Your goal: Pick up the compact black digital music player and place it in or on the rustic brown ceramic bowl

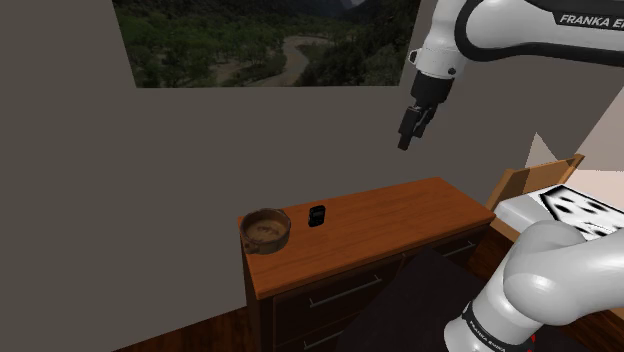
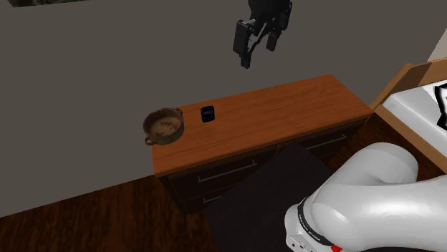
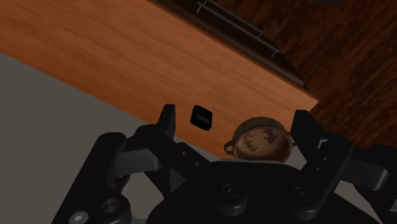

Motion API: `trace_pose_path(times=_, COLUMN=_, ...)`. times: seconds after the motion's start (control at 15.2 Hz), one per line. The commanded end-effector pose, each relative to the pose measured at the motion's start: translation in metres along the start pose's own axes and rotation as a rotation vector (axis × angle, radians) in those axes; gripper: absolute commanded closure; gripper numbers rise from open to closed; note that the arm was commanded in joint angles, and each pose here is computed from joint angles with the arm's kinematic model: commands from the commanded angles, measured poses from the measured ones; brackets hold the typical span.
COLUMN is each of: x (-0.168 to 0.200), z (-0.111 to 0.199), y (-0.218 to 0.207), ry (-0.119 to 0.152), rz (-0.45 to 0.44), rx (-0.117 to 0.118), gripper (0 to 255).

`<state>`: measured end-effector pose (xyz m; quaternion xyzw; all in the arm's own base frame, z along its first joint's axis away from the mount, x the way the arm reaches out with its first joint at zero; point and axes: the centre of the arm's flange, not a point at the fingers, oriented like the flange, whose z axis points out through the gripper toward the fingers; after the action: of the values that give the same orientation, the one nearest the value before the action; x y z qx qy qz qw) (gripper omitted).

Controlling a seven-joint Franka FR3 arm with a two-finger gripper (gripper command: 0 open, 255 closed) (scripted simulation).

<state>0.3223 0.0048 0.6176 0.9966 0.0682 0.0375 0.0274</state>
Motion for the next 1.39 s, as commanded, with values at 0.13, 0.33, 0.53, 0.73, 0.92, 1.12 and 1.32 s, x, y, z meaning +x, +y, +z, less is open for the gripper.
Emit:
trace_pose_path(times=0.13, x=0.015, z=0.022, y=0.003, ry=-0.003, rz=-0.005, rx=0.003, gripper=0)
trace_pose_path(times=0.33, x=0.037, z=0.055, y=0.007, ry=-0.008, rz=-0.013, rx=0.006, gripper=0)
trace_pose_path(times=0.53, x=0.059, z=0.089, y=0.011, ry=-0.013, rz=-0.020, rx=0.010, gripper=0)
trace_pose_path(times=0.73, x=0.080, z=0.122, y=0.015, ry=-0.017, rz=-0.028, rx=0.014, gripper=0)
trace_pose_path(times=0.92, x=0.102, z=0.156, y=0.018, ry=-0.022, rz=-0.036, rx=0.018, gripper=0)
trace_pose_path(times=1.12, x=0.123, z=0.189, y=0.021, ry=-0.027, rz=-0.043, rx=0.022, gripper=0)
trace_pose_path(times=1.32, x=0.145, z=0.223, y=0.023, ry=-0.031, rz=-0.051, rx=0.026, gripper=0)
